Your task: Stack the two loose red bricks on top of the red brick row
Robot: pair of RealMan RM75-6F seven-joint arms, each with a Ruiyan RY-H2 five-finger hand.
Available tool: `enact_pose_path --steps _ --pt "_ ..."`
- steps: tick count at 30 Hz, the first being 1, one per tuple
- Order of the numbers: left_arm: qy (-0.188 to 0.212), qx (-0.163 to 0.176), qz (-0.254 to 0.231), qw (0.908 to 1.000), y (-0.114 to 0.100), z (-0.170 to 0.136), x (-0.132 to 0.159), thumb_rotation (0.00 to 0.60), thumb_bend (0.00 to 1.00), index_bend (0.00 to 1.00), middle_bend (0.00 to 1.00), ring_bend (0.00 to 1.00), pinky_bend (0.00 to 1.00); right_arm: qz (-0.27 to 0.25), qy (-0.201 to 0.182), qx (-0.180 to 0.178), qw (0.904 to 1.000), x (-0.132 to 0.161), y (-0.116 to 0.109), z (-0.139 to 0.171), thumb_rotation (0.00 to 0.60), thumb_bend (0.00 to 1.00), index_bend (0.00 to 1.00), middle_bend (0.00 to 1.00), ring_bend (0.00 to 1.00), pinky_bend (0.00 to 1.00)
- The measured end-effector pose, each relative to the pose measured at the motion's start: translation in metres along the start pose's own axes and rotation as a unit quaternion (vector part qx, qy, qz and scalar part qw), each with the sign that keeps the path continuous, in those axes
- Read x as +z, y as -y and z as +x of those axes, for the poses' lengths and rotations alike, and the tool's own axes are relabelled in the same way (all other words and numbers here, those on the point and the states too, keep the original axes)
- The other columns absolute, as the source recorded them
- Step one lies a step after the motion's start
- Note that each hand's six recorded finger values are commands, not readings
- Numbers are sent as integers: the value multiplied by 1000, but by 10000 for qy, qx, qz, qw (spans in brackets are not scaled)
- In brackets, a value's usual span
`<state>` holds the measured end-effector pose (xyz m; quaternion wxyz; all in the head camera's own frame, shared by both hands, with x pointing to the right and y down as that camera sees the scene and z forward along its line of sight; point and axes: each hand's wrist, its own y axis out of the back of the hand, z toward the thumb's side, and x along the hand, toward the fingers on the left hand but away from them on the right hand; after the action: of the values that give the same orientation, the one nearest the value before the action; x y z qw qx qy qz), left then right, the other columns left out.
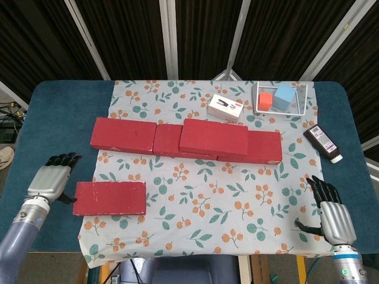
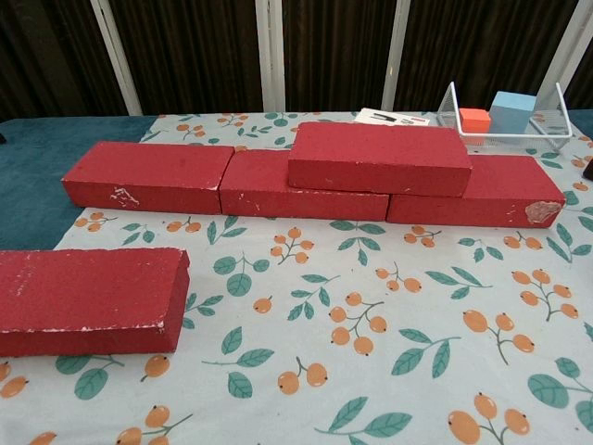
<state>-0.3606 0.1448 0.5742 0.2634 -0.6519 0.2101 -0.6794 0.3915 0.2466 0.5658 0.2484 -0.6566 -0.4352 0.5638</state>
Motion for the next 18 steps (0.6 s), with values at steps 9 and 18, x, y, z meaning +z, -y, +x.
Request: enact_pose_path --steps 9,18 --pt "413 -385 66 9984 28 1 39 600 0 0 0 0 5 -14 6 19 10000 -1 0 -1 600 79 0 0 0 0" --pt "418 -441 117 9981 48 8 54 600 0 0 0 0 5 -65 -11 60 10000 -1 0 -1 600 79 0 0 0 0"
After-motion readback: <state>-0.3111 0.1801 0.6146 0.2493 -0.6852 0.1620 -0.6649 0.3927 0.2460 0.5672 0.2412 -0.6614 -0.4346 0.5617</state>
